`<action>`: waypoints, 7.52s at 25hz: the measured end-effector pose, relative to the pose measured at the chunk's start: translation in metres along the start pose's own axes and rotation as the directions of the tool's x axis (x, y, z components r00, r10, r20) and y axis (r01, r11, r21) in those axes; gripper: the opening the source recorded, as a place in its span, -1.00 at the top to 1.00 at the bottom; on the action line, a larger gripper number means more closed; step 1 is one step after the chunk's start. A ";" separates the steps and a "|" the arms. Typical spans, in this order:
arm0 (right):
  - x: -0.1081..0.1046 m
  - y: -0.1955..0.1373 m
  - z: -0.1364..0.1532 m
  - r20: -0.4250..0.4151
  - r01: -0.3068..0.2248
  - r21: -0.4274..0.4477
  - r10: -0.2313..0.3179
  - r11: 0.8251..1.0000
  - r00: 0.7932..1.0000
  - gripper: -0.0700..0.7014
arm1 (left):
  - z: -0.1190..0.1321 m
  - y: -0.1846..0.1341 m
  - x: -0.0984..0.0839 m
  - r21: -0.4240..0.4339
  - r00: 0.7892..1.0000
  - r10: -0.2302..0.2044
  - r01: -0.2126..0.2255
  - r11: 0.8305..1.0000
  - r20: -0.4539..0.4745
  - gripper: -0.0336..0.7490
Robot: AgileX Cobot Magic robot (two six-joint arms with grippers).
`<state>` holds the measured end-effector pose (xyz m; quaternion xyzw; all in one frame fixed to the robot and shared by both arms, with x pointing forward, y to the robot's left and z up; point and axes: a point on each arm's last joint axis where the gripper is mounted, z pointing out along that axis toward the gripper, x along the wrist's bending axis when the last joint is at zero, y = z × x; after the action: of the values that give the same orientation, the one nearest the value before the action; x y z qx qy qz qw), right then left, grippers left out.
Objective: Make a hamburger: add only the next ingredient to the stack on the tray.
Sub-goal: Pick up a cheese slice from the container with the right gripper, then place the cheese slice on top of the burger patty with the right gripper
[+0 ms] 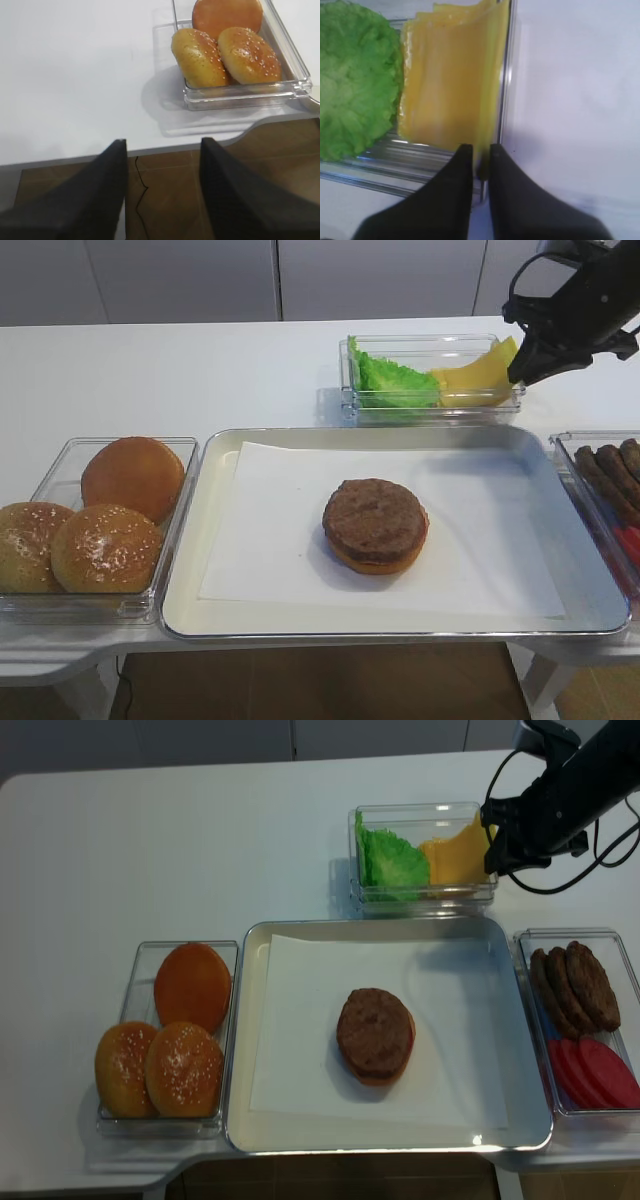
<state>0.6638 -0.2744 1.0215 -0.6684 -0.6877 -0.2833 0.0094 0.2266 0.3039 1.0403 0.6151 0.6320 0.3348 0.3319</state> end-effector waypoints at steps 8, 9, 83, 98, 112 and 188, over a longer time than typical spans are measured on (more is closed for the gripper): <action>0.000 0.000 -0.001 0.001 0.002 0.001 -0.002 1.000 1.000 0.74 | 0.000 0.000 0.000 0.000 1.000 0.000 0.000 1.000 0.000 0.02; 0.000 0.000 -0.001 0.001 0.002 0.001 -0.002 1.000 1.000 0.74 | 0.000 0.000 0.000 0.000 1.000 0.000 0.000 1.000 0.000 0.02; 0.007 0.003 -0.018 0.012 0.011 -0.059 -0.010 0.998 1.000 0.75 | 0.000 0.000 0.000 0.000 1.000 0.000 0.000 1.000 0.000 0.02; 0.028 -0.001 -0.058 -0.016 0.072 -0.107 -0.074 0.992 0.997 0.75 | 0.000 0.000 0.000 0.000 1.000 0.000 0.000 1.000 0.000 0.02; 0.050 -0.012 -0.098 -0.050 0.108 -0.125 -0.116 0.986 0.992 0.76 | 0.000 0.000 0.000 0.000 1.000 0.000 0.000 1.000 0.000 0.02; 0.206 -0.135 -0.069 -0.249 0.468 0.194 -0.418 0.862 0.874 0.76 | 0.000 0.000 0.000 0.000 1.000 0.000 0.000 1.000 0.000 0.02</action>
<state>0.4919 -0.1064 1.1093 -0.4535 -0.8487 -0.2548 0.0957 0.2266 0.3039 1.0403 0.6151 0.6320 0.3348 0.3319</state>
